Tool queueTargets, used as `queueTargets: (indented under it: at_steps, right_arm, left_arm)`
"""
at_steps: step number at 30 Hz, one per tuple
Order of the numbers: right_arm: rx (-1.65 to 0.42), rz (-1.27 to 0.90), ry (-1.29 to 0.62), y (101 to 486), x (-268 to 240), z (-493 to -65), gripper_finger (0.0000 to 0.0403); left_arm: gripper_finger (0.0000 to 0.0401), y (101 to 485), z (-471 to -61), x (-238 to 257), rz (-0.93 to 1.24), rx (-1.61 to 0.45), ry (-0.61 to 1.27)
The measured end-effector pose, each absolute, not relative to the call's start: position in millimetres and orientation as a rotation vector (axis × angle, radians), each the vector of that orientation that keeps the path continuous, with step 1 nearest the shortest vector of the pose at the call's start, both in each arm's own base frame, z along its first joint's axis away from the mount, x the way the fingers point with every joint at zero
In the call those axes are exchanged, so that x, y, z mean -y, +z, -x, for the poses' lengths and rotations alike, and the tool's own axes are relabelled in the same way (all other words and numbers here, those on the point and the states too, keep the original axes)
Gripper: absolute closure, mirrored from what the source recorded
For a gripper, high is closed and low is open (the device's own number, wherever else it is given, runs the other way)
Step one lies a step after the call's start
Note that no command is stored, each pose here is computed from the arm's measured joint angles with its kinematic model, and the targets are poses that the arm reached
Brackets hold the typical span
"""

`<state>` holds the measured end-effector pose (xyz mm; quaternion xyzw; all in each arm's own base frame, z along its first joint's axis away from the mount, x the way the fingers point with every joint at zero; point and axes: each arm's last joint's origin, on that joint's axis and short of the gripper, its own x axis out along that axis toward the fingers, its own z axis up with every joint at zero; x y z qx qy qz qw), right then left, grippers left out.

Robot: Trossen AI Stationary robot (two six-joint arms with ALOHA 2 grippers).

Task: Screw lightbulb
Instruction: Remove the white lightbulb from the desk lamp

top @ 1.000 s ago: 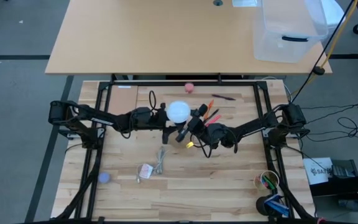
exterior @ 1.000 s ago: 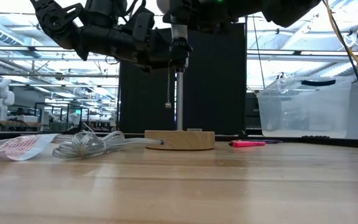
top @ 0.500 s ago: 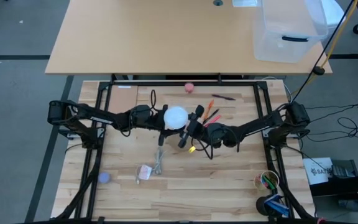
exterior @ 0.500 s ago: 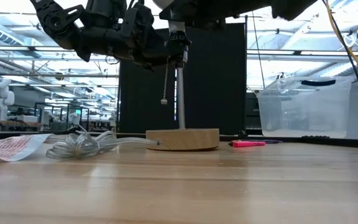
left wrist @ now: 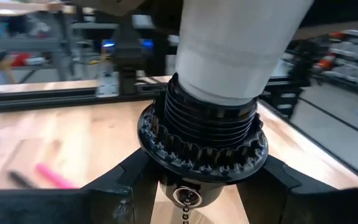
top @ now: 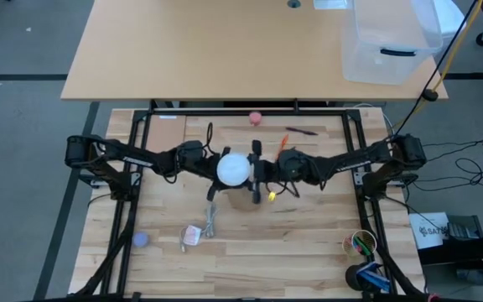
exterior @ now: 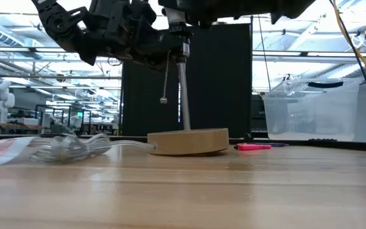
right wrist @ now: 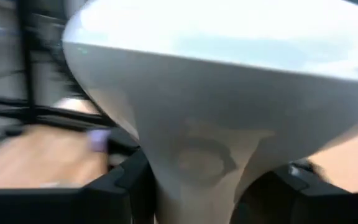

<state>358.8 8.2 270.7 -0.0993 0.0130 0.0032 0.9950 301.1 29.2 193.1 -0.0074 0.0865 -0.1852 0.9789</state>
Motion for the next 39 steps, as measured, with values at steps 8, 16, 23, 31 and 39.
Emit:
queueTargets:
  at_steps: [8, 16, 23, 31, 39]
  right_arm:
    - [-0.007, 0.150, 0.324, 270, 13, -357, 0.0214]
    - [-0.001, 0.131, 0.329, 270, 15, -357, 0.0209]
    - [0.018, 0.156, 0.277, 273, 7, -357, 0.0171]
    - [-0.018, 0.142, 0.199, 284, -2, -348, 0.0135]
    - [-0.069, 0.142, 0.038, 290, -8, -339, 0.0124]
  left_arm:
    - [0.0215, 193, -301, -27, 0.019, -0.172, -0.441]
    - [0.0216, 193, -301, -27, 0.020, -0.175, -0.435]
    - [0.0215, 193, -301, -27, 0.018, -0.175, -0.430]
    - [0.0215, 193, -301, -29, 0.030, -0.182, -0.357]
    - [0.0215, 193, -302, -32, 0.025, -0.185, -0.229]
